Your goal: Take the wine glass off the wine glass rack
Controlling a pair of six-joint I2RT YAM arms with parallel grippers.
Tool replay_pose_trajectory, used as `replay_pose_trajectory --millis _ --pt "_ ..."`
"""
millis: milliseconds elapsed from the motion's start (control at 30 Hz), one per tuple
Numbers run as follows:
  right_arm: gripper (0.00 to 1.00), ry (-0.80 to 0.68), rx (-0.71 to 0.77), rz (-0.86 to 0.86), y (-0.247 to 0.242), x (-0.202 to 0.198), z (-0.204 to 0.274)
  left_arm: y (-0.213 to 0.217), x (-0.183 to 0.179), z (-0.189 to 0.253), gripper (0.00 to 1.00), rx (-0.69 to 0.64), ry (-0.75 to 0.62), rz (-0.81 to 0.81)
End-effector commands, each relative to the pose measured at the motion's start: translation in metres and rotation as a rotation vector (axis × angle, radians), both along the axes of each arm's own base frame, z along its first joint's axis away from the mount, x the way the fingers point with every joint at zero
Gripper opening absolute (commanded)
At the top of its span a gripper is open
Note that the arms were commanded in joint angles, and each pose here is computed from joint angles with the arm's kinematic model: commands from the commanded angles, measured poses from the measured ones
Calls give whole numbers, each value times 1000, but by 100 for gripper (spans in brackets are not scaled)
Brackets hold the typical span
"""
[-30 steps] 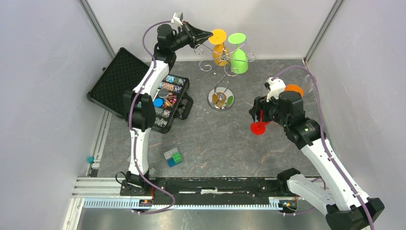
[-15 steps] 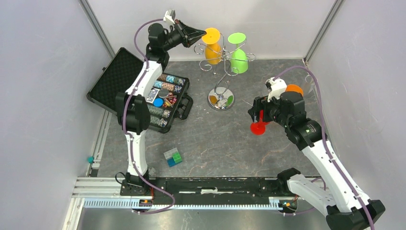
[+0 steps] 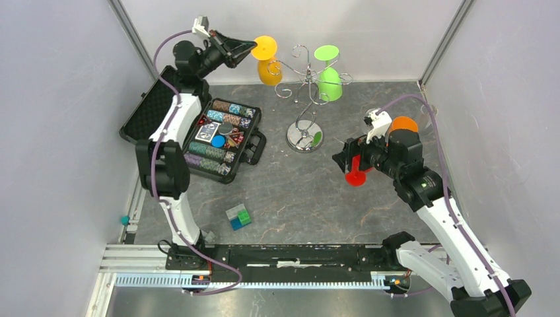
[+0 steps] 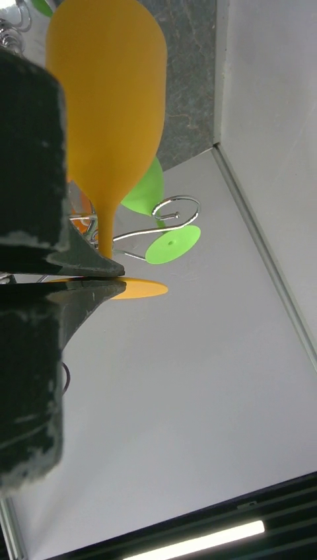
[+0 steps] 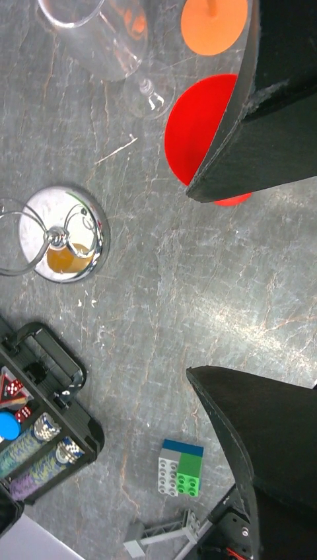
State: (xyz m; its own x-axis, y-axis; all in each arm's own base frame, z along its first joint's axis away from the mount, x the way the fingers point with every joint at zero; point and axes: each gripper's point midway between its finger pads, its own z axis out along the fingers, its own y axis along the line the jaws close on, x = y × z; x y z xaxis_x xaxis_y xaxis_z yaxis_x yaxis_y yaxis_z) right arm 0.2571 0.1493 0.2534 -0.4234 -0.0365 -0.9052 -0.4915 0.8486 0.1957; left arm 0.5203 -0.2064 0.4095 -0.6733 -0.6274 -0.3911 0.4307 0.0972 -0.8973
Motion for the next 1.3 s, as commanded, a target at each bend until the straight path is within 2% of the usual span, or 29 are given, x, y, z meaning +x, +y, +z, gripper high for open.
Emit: replay_pose_trajectory --millis 0,167,300,467,600,767,900,1100,1267 --pt "98 -62 69 71 15 -3 18 26 -43 75 2 -36 -199 75" --pt "98 -75 97 86 18 -5 24 39 -76 112 2 -52 -267 116" --pt "98 -87 151 133 27 -10 33 43 -112 146 2 -132 -328 92" --pt "97 -135 290 211 44 -21 63 48 -159 179 2 -251 -379 37" --pt "98 -236 453 254 52 -30 108 52 -201 199 2 -373 -385 -24" --pt "98 -352 731 322 57 -46 169 41 -252 204 2 -505 -334 -122" --pt "98 -428 867 375 55 -57 202 32 -287 203 2 -584 -291 -182" --pt "98 -496 973 445 52 -71 232 7 -330 197 2 -643 -223 -283" --pt "98 -511 1023 553 56 -86 247 -7 -345 191 2 -652 -200 -331"
